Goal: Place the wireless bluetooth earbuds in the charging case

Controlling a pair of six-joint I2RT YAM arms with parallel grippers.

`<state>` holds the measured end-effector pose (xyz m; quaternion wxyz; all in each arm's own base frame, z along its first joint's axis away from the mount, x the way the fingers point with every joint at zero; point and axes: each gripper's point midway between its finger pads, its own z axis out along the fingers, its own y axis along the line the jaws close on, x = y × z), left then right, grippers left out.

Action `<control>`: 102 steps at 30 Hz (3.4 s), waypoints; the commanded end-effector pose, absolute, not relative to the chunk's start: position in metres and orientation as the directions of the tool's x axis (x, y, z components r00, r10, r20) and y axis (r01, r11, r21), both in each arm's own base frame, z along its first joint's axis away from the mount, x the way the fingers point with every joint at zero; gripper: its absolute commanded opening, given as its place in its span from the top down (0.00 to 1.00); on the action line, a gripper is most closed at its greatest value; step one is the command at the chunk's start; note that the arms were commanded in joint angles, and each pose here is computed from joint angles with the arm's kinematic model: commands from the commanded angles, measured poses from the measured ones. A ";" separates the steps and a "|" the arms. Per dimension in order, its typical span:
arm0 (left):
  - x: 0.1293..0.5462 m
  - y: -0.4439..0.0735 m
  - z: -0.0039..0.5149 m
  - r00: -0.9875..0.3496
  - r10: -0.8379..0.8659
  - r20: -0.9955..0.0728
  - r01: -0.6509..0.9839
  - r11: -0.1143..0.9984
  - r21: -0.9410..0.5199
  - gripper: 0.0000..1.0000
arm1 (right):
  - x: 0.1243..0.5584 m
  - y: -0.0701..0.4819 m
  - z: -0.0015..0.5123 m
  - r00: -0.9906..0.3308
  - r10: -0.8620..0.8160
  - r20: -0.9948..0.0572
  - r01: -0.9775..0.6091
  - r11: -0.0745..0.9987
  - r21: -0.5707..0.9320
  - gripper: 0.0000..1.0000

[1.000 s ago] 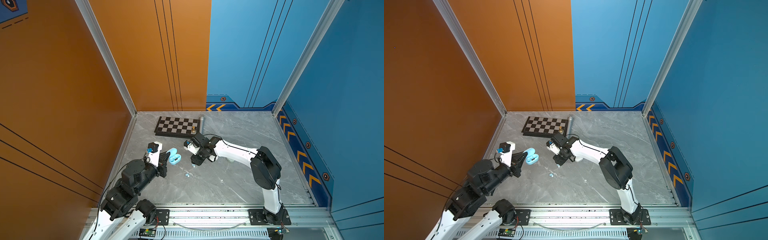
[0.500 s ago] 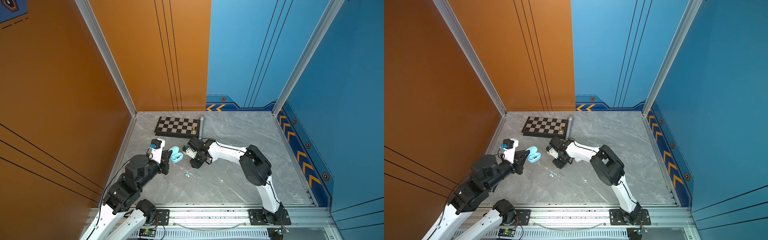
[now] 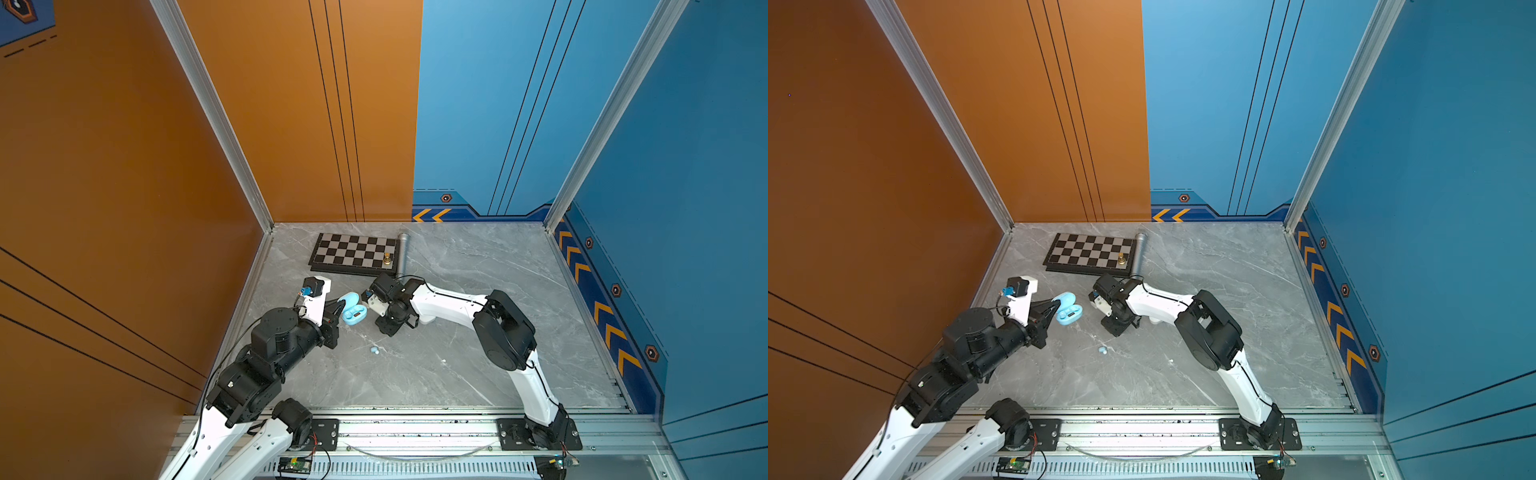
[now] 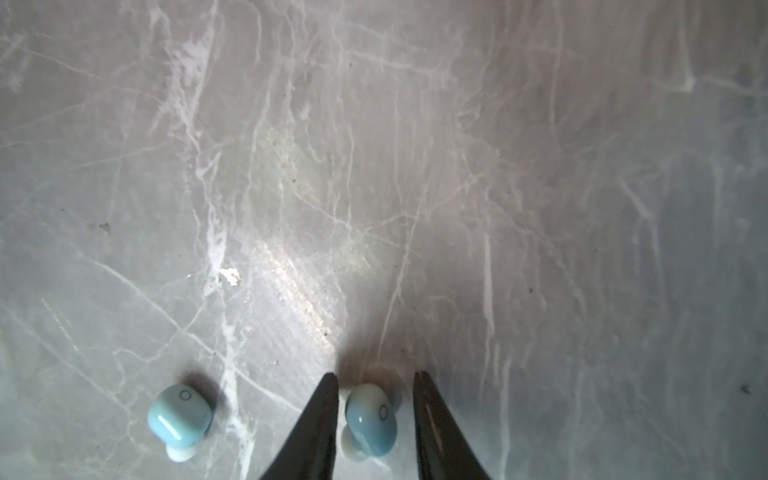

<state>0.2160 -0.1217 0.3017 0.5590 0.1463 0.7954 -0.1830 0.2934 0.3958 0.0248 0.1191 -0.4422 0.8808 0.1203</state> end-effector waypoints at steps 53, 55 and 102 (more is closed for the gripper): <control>0.314 -0.265 0.284 -0.071 0.170 -0.983 0.573 0.814 0.099 1.00 | 0.300 0.277 0.267 -0.798 -0.165 -0.580 -0.480 0.757 0.444 0.84; 0.314 -0.266 0.287 -0.065 0.168 -0.984 0.573 0.813 0.101 1.00 | 0.299 0.283 0.268 -0.795 -0.174 -0.581 -0.490 0.749 0.446 0.84; 0.310 -0.272 0.302 -0.033 0.167 -0.985 0.563 0.818 0.120 1.00 | 0.306 0.317 0.281 -0.785 -0.148 -0.602 -0.498 0.729 0.469 0.72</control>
